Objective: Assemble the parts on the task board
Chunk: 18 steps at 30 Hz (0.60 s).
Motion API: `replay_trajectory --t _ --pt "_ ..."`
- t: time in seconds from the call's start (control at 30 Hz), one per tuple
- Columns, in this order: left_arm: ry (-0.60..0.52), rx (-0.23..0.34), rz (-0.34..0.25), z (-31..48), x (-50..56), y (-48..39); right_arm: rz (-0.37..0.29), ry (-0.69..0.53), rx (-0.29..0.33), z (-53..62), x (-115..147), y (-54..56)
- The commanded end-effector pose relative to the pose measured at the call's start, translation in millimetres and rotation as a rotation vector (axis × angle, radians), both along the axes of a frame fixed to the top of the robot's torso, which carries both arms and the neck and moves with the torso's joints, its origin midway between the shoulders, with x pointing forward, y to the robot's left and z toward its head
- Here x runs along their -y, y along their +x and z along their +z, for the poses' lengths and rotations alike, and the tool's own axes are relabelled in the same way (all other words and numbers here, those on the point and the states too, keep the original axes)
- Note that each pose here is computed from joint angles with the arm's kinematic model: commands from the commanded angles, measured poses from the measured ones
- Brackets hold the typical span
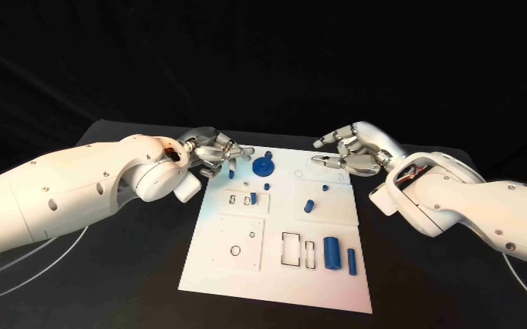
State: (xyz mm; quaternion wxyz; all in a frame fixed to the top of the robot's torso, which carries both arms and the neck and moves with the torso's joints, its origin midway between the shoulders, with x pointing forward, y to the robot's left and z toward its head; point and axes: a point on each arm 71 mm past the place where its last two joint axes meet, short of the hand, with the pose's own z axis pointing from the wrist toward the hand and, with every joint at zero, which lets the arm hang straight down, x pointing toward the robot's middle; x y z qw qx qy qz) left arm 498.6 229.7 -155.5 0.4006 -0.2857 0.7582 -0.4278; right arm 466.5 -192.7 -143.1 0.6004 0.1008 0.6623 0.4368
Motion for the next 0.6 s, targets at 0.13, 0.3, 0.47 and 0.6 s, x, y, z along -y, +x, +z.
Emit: replay_trajectory --t 0.13,0.3,0.47,0.6 --pt "0.440 -0.005 -0.110 -5.4 9.4 0.8 -0.026 0.075 -0.070 -0.2 15.2 -1.0" --pt "0.576 -0.015 -0.117 -5.7 20.9 2.7 -0.049 0.069 -0.079 -0.9 22.7 0.1" --pt "0.650 -0.043 -0.106 -7.0 31.1 4.3 -0.067 0.064 -0.081 -1.5 27.8 1.7" --pt "0.684 -0.065 -0.096 -8.1 37.1 5.5 -0.076 0.058 -0.081 -1.9 30.6 2.4"
